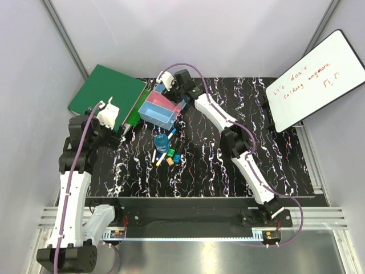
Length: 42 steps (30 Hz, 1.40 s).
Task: Sort the stationery into containers
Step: Move the storage box to the center of the board.
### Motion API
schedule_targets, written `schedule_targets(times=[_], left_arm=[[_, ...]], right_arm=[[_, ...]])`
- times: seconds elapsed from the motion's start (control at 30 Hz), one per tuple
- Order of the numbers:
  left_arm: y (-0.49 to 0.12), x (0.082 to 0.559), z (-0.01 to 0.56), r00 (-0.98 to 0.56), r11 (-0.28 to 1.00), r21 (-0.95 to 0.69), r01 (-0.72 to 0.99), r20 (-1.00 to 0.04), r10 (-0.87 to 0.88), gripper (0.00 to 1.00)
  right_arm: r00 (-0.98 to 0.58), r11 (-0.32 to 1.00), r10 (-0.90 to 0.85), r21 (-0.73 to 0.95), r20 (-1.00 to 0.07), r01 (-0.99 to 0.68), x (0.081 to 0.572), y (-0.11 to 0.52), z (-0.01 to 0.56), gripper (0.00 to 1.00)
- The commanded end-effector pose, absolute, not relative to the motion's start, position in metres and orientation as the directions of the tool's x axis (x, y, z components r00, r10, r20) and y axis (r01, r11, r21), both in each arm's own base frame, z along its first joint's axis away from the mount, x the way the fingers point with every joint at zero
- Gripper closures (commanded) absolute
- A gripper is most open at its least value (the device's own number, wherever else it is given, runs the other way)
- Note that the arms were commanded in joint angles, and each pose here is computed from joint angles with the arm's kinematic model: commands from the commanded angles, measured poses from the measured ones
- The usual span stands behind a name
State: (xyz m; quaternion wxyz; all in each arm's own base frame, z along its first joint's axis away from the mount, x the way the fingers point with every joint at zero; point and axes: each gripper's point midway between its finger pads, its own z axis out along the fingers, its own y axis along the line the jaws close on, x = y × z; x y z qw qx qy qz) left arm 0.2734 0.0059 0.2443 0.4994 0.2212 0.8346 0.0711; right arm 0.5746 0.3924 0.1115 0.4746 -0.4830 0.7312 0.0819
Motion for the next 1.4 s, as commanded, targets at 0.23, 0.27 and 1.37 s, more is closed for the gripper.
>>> schedule_targets(times=[0.23,0.27,1.37], left_arm=[[-0.005,0.268,0.273,-0.287,0.881,0.357,0.310,-0.848,0.445,0.01],[-0.006,0.268,0.272,-0.286,0.881,0.356,0.312,-0.849,0.444,0.01],[-0.022,0.267,0.293,-0.201,0.855,0.358,0.375,-0.869,0.452,0.01]], right_arm=[[-0.067,0.585,-0.612,-0.395,-0.788,-0.708,0.600,0.392,0.105,0.50],[-0.080,0.598,-0.609,-0.391,-0.789,-0.700,0.601,0.390,0.102,0.52],[-0.626,0.978,-0.129,0.003,-0.769,-0.207,0.544,0.303,0.122,1.00]])
